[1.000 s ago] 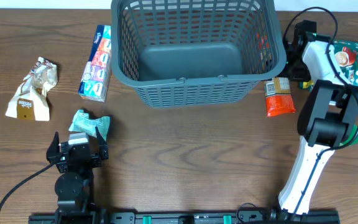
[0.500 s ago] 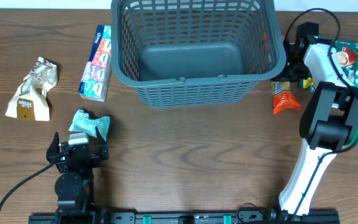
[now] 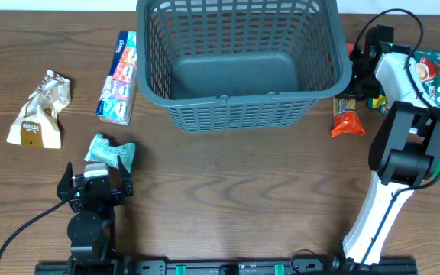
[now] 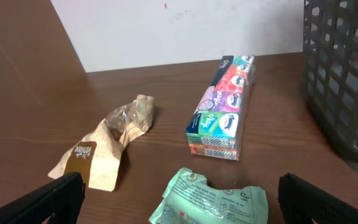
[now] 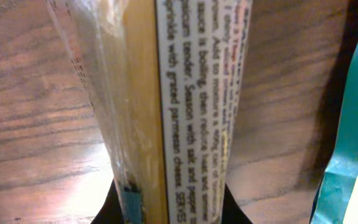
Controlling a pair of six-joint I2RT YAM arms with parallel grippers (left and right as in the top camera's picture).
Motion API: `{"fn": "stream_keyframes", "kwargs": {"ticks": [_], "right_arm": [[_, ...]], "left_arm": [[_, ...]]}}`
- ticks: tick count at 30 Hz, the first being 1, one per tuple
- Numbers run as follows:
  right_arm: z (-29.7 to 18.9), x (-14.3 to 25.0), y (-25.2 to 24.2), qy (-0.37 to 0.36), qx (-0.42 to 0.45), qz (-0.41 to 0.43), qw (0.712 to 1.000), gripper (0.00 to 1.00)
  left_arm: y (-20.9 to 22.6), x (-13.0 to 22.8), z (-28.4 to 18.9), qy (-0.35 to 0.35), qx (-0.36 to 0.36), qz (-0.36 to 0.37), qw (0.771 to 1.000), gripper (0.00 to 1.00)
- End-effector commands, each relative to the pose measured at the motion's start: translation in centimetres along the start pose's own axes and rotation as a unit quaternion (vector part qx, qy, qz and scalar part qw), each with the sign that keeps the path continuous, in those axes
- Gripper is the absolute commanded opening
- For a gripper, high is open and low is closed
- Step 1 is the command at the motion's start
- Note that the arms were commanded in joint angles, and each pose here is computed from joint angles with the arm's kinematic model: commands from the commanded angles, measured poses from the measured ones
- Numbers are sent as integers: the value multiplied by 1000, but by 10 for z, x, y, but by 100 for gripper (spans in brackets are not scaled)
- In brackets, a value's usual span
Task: Pack container
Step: 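Lift the spaghetti package with the right gripper toward the basket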
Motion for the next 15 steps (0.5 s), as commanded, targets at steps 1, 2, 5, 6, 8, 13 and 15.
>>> {"fn": "stream_keyframes", "kwargs": {"ticks": [1, 2, 5, 6, 8, 13, 15], "right_arm": [[11, 23, -8, 42, 18, 13, 999, 1], [1, 19, -8, 29, 21, 13, 999, 1], [-38, 4, -12, -19, 31, 15, 999, 1], [-52, 0, -14, -34, 36, 15, 999, 1], [-83, -7, -17, -68, 45, 18, 997, 1], [-166, -12, -25, -150, 67, 31, 986, 1], [-196, -10, -27, -178, 74, 36, 981, 1]], "left_arm": [[-3, 12, 2, 14, 3, 9, 1000, 98], [-3, 12, 2, 14, 3, 9, 1000, 99], [-3, 12, 2, 14, 3, 8, 1000, 99], [-3, 12, 2, 14, 3, 9, 1000, 99], [-3, 12, 2, 14, 3, 9, 1000, 99], [-3, 12, 2, 14, 3, 9, 1000, 98], [-3, 12, 2, 14, 3, 9, 1000, 99]]}}
Point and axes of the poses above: each gripper's point midway between its finger pads, its own z axis out along the fingers, its own y axis along the line the jaws close on, x = y × z, the point moved 2 cm from there along -z, back along the fingers, and after that the axes turned 1 degree about z, right-handed, at the moved point
